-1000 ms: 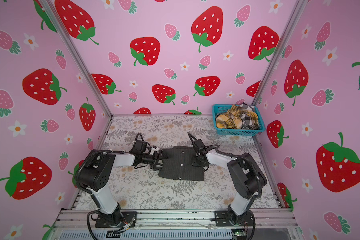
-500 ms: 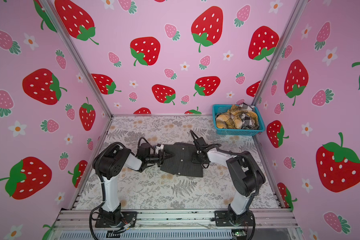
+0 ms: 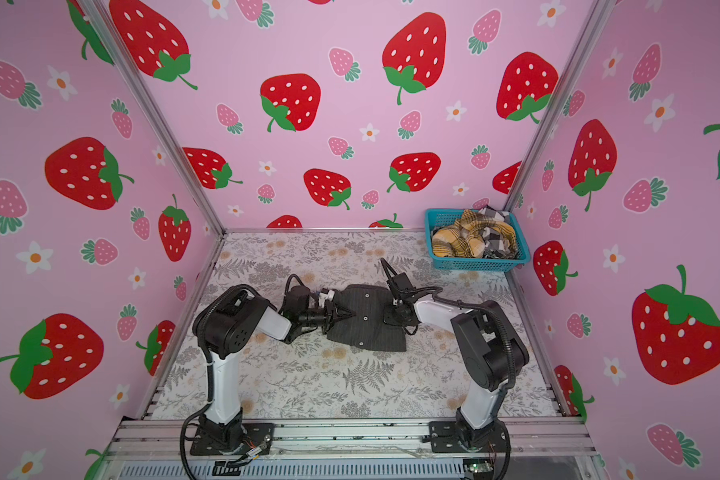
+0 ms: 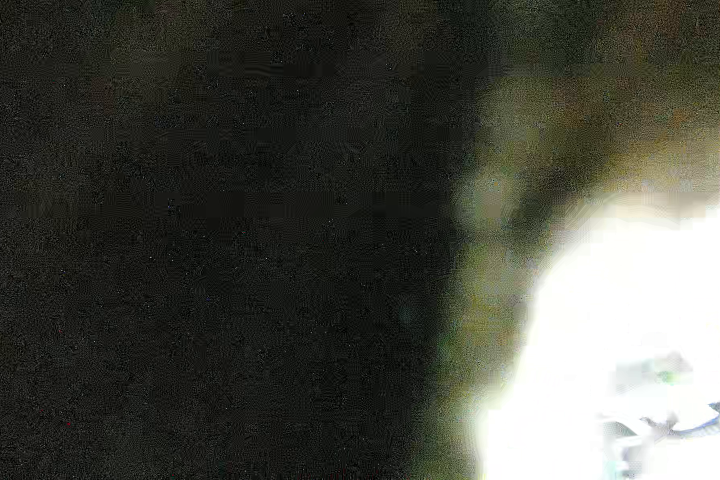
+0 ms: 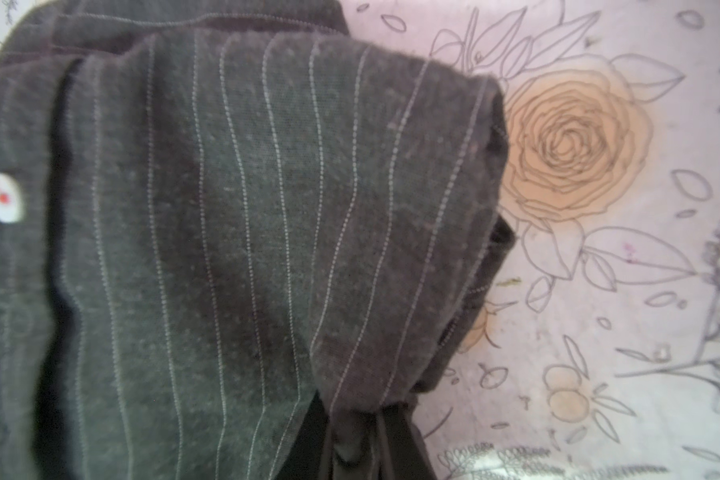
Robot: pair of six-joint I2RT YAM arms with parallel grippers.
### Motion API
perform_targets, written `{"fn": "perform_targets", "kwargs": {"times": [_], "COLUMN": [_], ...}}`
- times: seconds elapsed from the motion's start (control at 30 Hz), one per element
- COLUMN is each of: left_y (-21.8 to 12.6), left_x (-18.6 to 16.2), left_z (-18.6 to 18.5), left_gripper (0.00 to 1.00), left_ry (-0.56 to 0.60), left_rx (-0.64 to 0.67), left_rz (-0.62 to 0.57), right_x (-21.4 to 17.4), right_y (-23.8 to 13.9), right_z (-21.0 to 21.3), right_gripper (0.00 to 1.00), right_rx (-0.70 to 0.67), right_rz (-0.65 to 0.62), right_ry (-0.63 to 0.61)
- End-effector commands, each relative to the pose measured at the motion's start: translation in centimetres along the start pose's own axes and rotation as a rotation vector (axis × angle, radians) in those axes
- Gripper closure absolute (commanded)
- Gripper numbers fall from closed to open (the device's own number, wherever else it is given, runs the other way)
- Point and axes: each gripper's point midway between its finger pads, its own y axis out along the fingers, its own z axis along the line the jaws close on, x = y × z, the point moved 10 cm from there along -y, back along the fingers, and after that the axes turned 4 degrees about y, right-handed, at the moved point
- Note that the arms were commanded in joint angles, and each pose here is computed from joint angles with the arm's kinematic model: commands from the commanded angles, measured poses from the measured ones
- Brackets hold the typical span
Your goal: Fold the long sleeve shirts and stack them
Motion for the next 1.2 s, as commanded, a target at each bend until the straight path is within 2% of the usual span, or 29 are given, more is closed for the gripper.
{"fn": "perform_targets", "kwargs": {"times": [0.0, 0.03, 0.07, 0.13, 0.17, 0.23, 0.37, 0.43, 0.5, 0.57, 0.67, 0.73, 0.83, 0.93, 1.0, 1.1, 1.13, 1.17], "left_y": [0.7, 0.6, 0.1, -1.2, -2.3, -4.7, -11.5, -15.0, -18.7, -21.4, -24.4, -25.0, -22.8, -17.5, -12.9, -5.3, -3.1, -0.7], "left_x": [-0.2, -0.1, 0.0, 0.0, 0.1, 0.1, -0.2, -0.6, -1.3, -2.2, -3.1, -3.5, -3.9, -4.3, -4.7, -5.7, -6.1, -6.9], "left_z": [-0.3, -0.5, -0.7, -0.8, -1.0, -1.9, -6.0, -8.6, -11.4, -13.6, -15.8, -16.3, -16.2, -14.9, -13.5, -11.6, -11.1, -10.4], "left_gripper": [0.93, 1.00, 1.00, 1.00, 1.00, 1.00, 1.00, 1.00, 1.00, 1.00, 1.00, 1.00, 1.00, 1.00, 1.00, 1.00, 0.97, 0.77], "left_ry": [-0.048, -0.044, -0.043, -0.052, -0.048, -0.027, 0.094, 0.164, 0.240, 0.298, 0.368, 0.400, 0.473, 0.547, 0.587, 0.639, 0.649, 0.656], "left_rx": [0.020, 0.026, 0.045, 0.127, 0.186, 0.320, 0.683, 0.888, 1.156, 1.341, 1.630, 1.781, 1.928, 1.991, 2.006, 1.932, 1.913, 1.875], "left_rz": [0.030, 0.024, 0.009, -0.025, -0.050, -0.086, -0.199, -0.254, -0.327, -0.380, -0.413, -0.379, -0.283, -0.143, -0.041, 0.105, 0.137, 0.187], "right_x": [-4.4, -4.3, -4.1, -3.4, -3.0, -2.1, -0.9, -0.7, -0.7, -0.9, -1.3, -1.6, -2.2, -2.8, -3.1, -3.4, -3.5, -3.6], "right_y": [2.6, 2.3, 1.9, 0.4, -0.5, -2.3, -5.7, -6.7, -7.4, -7.9, -8.5, -8.9, -9.7, -10.6, -11.2, -12.0, -12.1, -12.3], "right_z": [-3.1, -3.0, -2.9, -2.4, -2.2, -1.6, -0.6, -0.3, -0.2, -0.2, -0.3, -0.5, -1.2, -2.6, -3.6, -5.1, -5.5, -6.0], "right_gripper": [0.83, 0.83, 0.81, 0.71, 0.64, 0.55, 0.52, 0.52, 0.52, 0.53, 0.53, 0.53, 0.54, 0.55, 0.55, 0.55, 0.55, 0.54], "right_rx": [-0.145, -0.145, -0.147, -0.144, -0.145, -0.139, -0.109, -0.082, -0.056, -0.032, -0.005, 0.006, 0.018, 0.036, 0.038, 0.025, 0.019, 0.013], "right_rz": [0.226, 0.219, 0.210, 0.172, 0.150, 0.105, 0.025, -0.003, -0.018, -0.032, -0.048, -0.061, -0.085, -0.114, -0.131, -0.150, -0.151, -0.153], "right_ry": [0.023, 0.022, 0.019, 0.013, 0.006, -0.008, -0.033, -0.039, -0.042, -0.042, -0.041, -0.040, -0.016, 0.034, 0.062, 0.084, 0.091, 0.099]}}
